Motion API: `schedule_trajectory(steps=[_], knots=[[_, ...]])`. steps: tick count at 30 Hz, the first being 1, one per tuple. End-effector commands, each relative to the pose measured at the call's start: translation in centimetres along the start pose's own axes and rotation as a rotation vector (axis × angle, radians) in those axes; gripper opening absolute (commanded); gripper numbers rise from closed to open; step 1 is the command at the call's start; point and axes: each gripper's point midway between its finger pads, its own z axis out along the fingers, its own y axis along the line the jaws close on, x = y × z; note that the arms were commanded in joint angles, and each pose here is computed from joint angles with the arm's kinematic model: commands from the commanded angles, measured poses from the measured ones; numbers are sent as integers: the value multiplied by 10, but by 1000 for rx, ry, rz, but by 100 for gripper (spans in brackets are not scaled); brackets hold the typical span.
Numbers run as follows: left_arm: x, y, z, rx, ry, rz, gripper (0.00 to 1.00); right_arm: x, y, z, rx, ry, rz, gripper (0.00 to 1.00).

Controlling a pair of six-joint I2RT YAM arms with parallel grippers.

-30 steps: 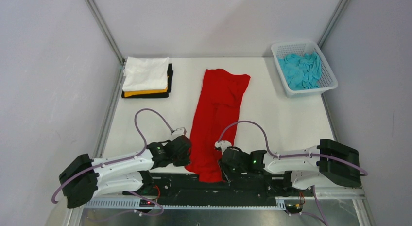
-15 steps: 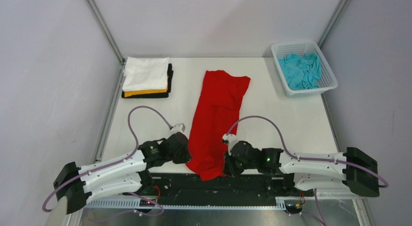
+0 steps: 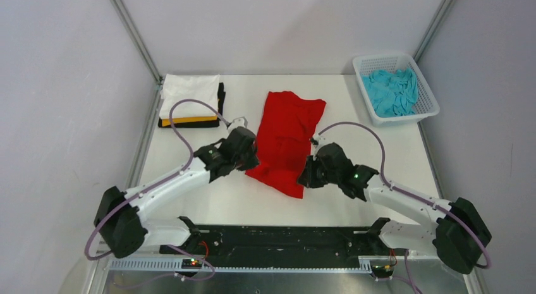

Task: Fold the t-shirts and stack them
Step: Fold the folded rectangular tshirt in 1/3 of the way

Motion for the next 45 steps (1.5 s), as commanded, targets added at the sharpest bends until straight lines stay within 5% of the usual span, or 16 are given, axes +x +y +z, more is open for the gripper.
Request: schedule_trajectory(steps=[1, 12, 26, 29, 32, 35, 37, 40, 45], knots=[[-40, -4, 15, -15, -39, 17, 0, -41, 5, 4, -41, -52, 1, 2], [-86, -9, 70, -39, 22, 20, 0, -93, -29, 29, -6, -76, 73, 1], [-98, 10, 129, -97, 97, 14, 2, -119, -72, 69, 45, -61, 131, 5], [-103, 12, 136, -101, 95, 8, 17, -130, -81, 74, 69, -84, 142, 13], [-120, 5, 141, -84, 71, 20, 35, -148, -90, 75, 81, -119, 156, 36], [-144, -3, 138, -60, 25, 35, 79, -172, -95, 68, 93, -186, 154, 54], [-163, -7, 130, -43, -17, 39, 97, -187, -95, 58, 111, -239, 143, 66], [-182, 3, 107, -80, -94, 21, 100, -187, -88, 40, 140, -251, 109, 87], [-148, 35, 74, -140, -87, -3, 100, -143, -78, 31, 166, -166, 61, 99]])
